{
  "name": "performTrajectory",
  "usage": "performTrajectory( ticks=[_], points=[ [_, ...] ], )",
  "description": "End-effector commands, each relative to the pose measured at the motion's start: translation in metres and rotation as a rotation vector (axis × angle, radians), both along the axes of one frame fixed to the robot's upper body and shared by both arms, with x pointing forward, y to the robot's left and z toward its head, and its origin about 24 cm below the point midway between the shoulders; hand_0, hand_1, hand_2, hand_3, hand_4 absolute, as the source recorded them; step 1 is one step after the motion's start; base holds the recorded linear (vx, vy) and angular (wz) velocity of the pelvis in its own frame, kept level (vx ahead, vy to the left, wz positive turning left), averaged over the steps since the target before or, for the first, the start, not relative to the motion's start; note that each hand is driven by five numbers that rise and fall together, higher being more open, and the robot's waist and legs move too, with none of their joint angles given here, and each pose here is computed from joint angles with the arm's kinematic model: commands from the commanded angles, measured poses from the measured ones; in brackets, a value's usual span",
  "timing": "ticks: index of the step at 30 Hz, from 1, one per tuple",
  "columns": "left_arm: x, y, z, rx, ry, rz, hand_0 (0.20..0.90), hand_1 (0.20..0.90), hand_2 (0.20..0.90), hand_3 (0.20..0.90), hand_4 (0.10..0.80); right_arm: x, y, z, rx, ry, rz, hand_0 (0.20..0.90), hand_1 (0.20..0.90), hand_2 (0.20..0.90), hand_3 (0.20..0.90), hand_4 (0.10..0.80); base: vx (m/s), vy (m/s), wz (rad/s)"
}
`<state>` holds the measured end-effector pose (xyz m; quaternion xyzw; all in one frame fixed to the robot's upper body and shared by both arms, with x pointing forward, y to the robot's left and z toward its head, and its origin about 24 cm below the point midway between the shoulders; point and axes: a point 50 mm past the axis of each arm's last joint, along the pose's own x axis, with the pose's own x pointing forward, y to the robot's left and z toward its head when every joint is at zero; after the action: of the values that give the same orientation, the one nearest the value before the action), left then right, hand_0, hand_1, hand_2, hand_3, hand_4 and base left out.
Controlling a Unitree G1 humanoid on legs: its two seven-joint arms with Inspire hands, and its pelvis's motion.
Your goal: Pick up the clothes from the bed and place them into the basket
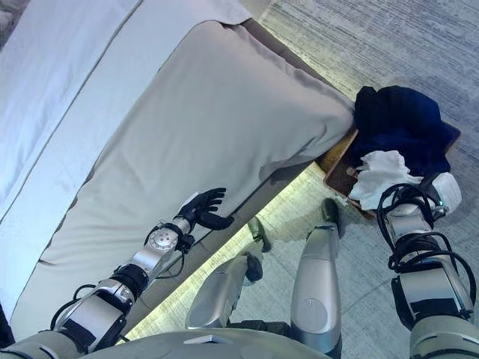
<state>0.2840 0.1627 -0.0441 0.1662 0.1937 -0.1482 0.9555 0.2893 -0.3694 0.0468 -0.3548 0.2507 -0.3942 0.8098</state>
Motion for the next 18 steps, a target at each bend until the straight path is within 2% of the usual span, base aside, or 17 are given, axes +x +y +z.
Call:
performTrajectory(
  ticks=[1,9,13,18],
  points=[
    [-0.005,0.025,0.004,-0.002,-0.028,0.054,0.900,0.900,0.900,0.900,0.800,0.008,-0.021,0.045,-0.091,-0.157,-0.061,0.900,0.900,0.900,0.900,0.800,-0.007,-0.023,0.11],
    [-0.024,0.040,-0.015,0.012,0.072,0.090,0.900,0.900,0.900,0.900,0.800,-0.003,-0.023,0.025,-0.037,-0.100,-0.074,0.900,0.900,0.900,0.900,0.800,0.025,0.036,0.10],
    [-0.041,0.044,-0.032,0.020,0.157,0.116,0.900,0.900,0.900,0.900,0.800,-0.018,-0.020,-0.005,0.040,-0.034,-0.069,0.900,0.900,0.900,0.900,0.800,0.112,0.136,-0.03],
    [-0.070,0.059,-0.055,0.050,0.271,0.199,0.900,0.900,0.900,0.900,0.800,-0.068,0.008,-0.084,0.211,0.141,-0.028,0.900,0.900,0.900,0.900,0.800,0.122,0.098,-0.04]
  ],
)
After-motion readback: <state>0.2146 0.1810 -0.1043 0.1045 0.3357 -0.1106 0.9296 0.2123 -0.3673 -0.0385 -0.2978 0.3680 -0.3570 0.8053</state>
